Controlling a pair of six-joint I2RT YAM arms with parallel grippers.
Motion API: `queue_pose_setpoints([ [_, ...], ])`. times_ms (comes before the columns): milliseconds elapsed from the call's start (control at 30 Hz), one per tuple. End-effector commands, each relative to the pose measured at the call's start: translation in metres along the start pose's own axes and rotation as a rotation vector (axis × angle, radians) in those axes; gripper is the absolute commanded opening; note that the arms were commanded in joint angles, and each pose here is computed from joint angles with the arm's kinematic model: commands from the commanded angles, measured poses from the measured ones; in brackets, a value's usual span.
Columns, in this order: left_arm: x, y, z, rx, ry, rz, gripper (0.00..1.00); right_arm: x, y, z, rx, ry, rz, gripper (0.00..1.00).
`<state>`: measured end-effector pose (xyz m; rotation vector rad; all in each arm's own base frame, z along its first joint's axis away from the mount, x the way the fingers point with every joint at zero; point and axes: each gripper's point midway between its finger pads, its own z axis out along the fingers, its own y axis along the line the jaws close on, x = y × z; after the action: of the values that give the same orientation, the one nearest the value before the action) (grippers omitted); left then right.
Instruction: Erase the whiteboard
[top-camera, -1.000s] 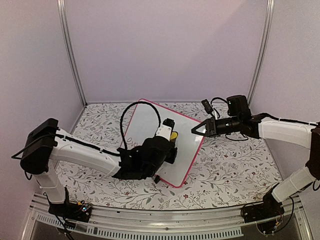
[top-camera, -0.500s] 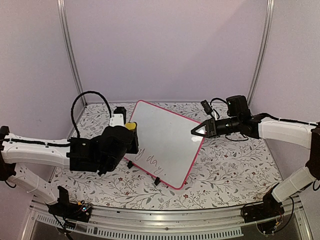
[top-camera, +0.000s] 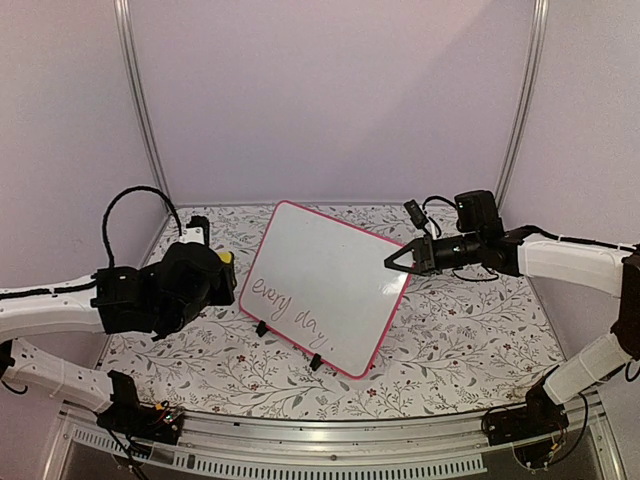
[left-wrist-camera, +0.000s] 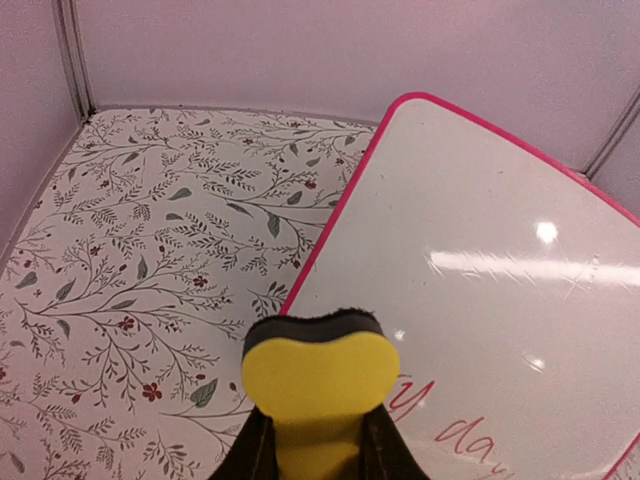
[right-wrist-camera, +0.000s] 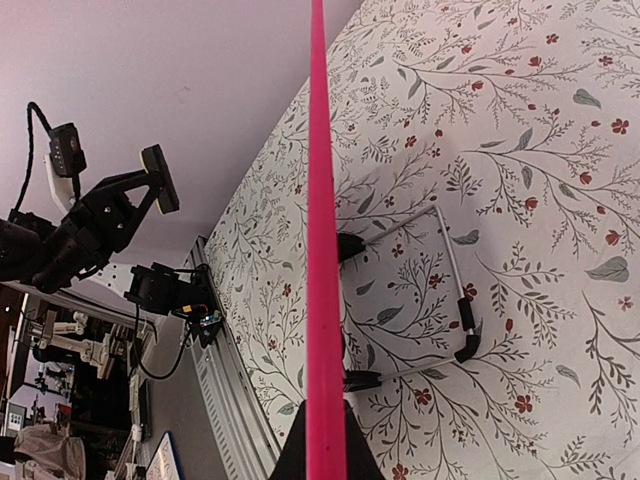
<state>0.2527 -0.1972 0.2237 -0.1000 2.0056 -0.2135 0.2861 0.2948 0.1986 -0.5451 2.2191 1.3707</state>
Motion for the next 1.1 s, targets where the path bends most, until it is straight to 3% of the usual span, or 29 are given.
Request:
queue_pose_setpoints([
  [0,0.035,0.012,0.009,-0.01,0.106,0.041,0.0,-0.006,0.004,-0.008,0.006,-0.01,0.014,0.0],
  [367,0.039,0.003,0.029,-0.012,0.23,0.174,0.0,-0.004,0.003,-0.01,0.012,-0.009,-0.003,0.0],
  [667,0.051,-0.006,0.064,0.097,0.292,0.172,0.0,0.003,-0.005,-0.009,0.031,0.0,0.009,0.0],
  [1067,-0.015,-0.012,0.104,0.131,0.304,0.363,0.0,0.005,-0.003,-0.012,0.034,0.001,-0.005,0.0],
])
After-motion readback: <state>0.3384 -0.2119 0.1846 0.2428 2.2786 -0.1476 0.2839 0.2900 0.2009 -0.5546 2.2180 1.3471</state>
